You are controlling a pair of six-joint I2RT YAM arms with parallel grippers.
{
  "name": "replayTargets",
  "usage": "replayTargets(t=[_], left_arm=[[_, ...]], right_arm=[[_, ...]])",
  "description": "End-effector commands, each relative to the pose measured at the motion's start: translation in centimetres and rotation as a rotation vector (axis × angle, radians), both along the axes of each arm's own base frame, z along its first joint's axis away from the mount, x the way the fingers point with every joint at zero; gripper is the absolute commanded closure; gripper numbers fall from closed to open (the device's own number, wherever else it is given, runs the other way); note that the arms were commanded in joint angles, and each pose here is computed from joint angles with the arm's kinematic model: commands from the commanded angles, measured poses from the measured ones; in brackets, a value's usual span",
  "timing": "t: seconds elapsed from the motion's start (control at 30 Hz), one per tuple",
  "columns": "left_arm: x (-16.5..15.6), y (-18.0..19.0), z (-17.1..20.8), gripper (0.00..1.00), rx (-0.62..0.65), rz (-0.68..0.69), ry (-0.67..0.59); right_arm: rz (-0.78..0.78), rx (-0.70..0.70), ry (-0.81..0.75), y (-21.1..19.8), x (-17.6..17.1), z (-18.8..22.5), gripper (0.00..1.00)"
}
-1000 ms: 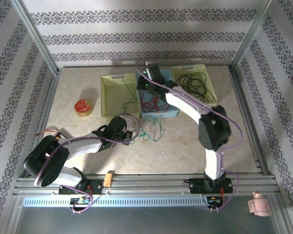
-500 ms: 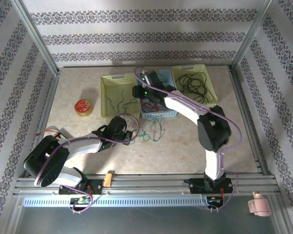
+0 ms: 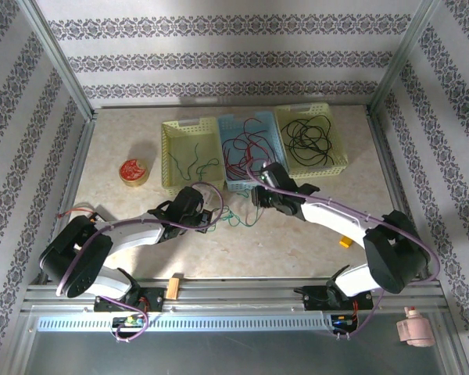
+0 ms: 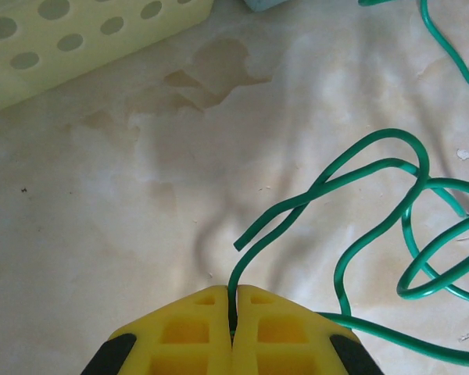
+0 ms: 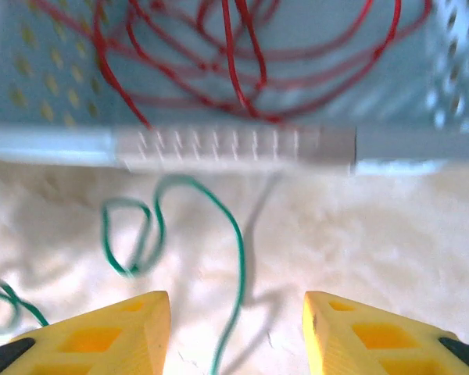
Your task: Untangle the cables
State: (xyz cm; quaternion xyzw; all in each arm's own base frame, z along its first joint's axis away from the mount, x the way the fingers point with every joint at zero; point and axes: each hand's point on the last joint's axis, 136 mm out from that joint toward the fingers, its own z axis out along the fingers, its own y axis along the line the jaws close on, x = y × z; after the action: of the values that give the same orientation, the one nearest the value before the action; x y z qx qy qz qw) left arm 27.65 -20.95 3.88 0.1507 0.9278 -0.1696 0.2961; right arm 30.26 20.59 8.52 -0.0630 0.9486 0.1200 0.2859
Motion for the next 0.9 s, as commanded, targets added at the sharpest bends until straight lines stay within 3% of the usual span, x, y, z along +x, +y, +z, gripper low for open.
replayTargets(t=[0.0, 0.23, 0.43, 0.63, 0.77, 0.87], left_arm=[[1.2, -0.4, 0.7, 1.00, -0.015, 0.012, -0.023], [1.2, -0.4, 0.9, 1.00, -0.018, 0.015, -0.025], [1.2, -0.5, 0.9, 1.00, -0.015, 0.008, -0.020], [1.3, -0.7, 1.0, 1.00, -0.019, 0.002, -0.018], [1.3, -0.6, 1.0, 1.00, -0.019, 0.005, -0.019], [1.2, -0.4, 1.1, 1.00, -0.015, 0.012, -0.021]], right_arm=[[0.066, -0.099, 0.041, -0.1, -1.9, -2.3, 0.52], [0.113, -0.173, 0.111, 1.0, -2.5, -5.1, 0.52], [0.111, -0.245, 0.137, 0.8, -2.4, -6.4, 0.61], [0.122, -0.275, 0.152, 1.0, -2.9, -7.3, 0.80], [0.094, -0.311, 0.158, 0.2, -3.0, -7.9, 1.00], [-0.005, -0.328, 0.133, -2.0, -2.7, -7.5, 1.00]])
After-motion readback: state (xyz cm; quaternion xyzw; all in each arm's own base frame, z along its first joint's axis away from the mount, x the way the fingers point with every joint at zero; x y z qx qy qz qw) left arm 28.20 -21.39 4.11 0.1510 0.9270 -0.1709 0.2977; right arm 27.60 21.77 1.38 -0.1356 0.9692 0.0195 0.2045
